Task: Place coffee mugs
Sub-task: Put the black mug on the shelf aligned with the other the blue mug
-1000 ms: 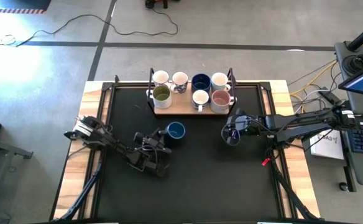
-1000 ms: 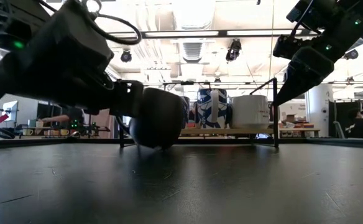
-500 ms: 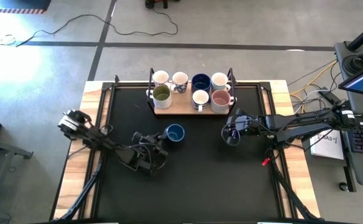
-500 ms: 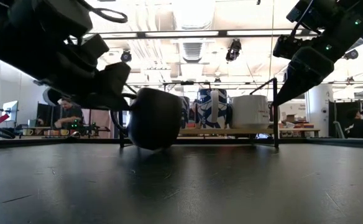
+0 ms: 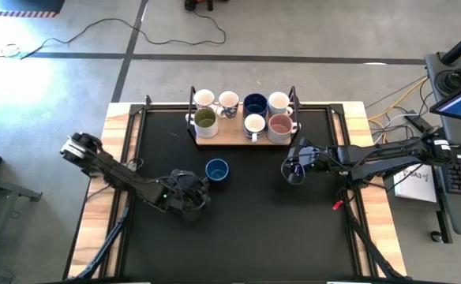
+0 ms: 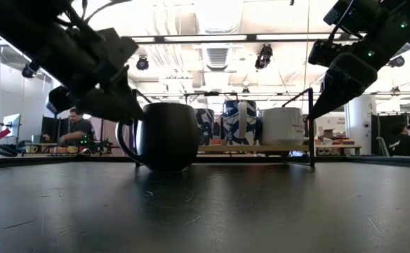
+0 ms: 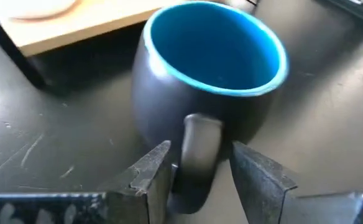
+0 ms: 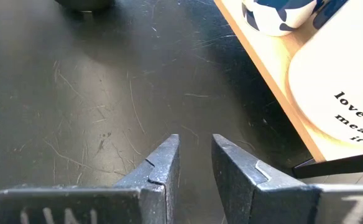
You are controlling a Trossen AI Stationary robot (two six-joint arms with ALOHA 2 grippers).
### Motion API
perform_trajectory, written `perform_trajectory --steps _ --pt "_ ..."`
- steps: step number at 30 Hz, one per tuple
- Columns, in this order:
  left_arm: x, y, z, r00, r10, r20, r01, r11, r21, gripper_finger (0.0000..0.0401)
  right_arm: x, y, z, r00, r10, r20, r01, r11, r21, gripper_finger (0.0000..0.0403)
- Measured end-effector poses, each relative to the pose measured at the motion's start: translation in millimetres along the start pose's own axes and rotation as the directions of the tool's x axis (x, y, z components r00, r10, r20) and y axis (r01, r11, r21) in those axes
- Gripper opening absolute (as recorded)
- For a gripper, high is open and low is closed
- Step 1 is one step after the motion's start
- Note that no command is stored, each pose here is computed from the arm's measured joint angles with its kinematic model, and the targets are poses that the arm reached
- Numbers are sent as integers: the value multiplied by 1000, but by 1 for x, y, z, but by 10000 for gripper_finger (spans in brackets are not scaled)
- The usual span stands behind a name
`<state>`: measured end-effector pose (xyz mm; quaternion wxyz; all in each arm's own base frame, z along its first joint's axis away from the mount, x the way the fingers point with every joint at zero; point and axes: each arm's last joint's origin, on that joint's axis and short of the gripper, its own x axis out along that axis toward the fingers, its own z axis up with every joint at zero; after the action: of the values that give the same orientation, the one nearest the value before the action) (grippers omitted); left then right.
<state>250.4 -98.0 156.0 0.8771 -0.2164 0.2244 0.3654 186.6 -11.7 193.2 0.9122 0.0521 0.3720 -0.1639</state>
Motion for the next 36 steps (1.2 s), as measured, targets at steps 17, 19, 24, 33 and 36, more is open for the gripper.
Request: perform_trajectory --steps 17,19,24,33,36 --pt "-38 -35 62 999 -8 -40 27 861 508 186 0 0 0 1000 0 0 0 1000 0 84" --pt "-38 -38 63 999 -27 -45 49 787 615 193 0 0 0 1000 0 0 0 1000 0 84" --pt "-30 -37 66 980 -85 -180 189 676 712 222 0 0 0 1000 0 0 0 1000 0 84" --pt "-8 -27 82 939 -120 -323 328 602 728 244 0 0 0 1000 0 0 0 1000 0 84" --pt "0 -23 89 926 -129 -354 359 586 726 243 0 0 0 1000 0 0 0 1000 0 84"
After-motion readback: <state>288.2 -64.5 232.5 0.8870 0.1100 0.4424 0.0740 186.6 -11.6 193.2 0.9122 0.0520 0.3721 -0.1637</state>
